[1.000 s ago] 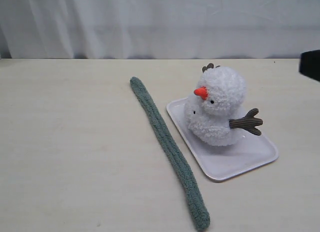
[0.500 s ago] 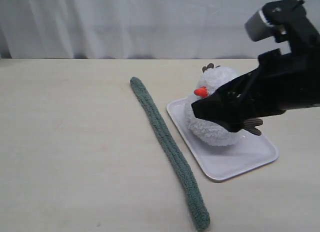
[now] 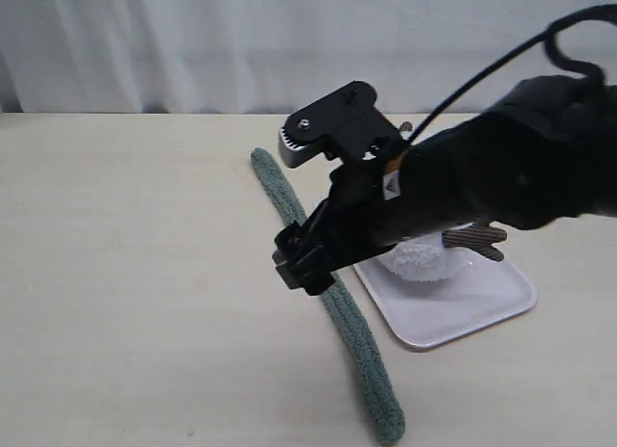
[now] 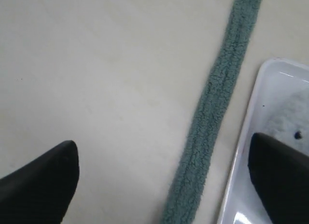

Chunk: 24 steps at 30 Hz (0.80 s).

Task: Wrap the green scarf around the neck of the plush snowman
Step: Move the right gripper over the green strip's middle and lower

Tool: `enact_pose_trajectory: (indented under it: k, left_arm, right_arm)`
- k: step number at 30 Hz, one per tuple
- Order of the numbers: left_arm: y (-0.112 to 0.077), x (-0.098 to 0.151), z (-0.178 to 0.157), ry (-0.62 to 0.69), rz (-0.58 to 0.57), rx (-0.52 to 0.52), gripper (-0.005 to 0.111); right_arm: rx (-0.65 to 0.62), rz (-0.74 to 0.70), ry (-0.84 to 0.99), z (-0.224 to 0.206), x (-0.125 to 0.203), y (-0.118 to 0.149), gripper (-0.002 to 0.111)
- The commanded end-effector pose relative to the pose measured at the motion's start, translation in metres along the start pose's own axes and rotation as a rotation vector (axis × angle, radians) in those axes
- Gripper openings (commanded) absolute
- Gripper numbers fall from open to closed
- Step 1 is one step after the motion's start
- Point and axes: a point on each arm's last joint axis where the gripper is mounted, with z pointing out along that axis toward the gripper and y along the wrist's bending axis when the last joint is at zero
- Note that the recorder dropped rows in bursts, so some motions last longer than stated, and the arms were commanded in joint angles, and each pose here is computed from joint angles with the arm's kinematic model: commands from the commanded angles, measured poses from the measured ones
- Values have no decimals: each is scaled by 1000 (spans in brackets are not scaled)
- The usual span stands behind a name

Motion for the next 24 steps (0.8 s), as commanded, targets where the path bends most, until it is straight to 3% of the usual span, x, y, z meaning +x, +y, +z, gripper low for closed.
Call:
enact_pose_trajectory:
  k: [1, 9, 24]
  left_arm:
    - [0, -1, 0, -14, 1, 8, 0]
    - [0, -1, 0, -14, 1, 8, 0]
    - [0, -1, 0, -14, 1, 8, 0]
  right_arm:
    - [9, -4, 103, 30, -12, 0, 88]
    - [60, -30, 272, 81, -14, -5, 69]
    - [105, 80, 310, 137, -21, -21, 68]
